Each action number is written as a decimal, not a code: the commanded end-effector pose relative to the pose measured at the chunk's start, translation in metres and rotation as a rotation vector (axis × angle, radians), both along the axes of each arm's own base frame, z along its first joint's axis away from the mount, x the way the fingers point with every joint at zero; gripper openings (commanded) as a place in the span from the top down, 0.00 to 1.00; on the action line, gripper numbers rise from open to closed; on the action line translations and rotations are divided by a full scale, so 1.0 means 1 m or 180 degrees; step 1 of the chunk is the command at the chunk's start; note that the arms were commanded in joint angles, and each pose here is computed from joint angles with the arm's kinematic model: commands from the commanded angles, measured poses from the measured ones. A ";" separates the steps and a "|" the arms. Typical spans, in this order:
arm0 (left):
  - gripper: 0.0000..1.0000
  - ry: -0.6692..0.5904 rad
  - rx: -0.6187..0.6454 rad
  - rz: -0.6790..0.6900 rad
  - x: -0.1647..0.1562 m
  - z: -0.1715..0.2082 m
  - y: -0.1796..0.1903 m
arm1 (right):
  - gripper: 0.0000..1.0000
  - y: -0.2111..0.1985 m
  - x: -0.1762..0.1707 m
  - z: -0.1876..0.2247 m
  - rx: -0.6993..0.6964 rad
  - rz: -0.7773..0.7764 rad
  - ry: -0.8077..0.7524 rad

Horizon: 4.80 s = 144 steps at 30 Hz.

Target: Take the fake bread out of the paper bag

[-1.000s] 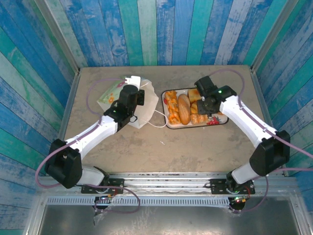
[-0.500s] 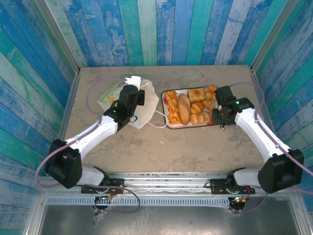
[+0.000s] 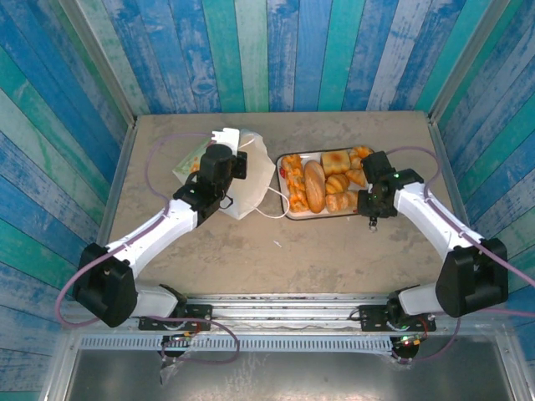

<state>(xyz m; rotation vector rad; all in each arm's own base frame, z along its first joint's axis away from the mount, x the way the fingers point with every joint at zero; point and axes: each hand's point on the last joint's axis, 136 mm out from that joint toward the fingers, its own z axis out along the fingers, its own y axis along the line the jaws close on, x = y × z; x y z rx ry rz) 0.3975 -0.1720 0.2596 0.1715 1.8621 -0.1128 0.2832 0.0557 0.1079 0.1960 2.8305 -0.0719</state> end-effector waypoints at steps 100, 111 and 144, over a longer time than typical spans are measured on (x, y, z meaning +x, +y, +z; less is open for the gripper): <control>1.00 -0.0555 0.0294 -0.0630 -0.033 0.037 -0.010 | 0.73 0.077 -0.035 0.111 0.1916 0.0646 -0.0756; 1.00 -0.0702 0.0537 -0.1053 -0.048 0.025 -0.016 | 0.73 0.183 -0.063 0.132 0.2440 0.1338 -0.0805; 1.00 -0.0406 0.0451 -0.1037 -0.026 -0.006 -0.029 | 0.67 0.329 -0.018 0.051 0.2925 0.1153 0.0009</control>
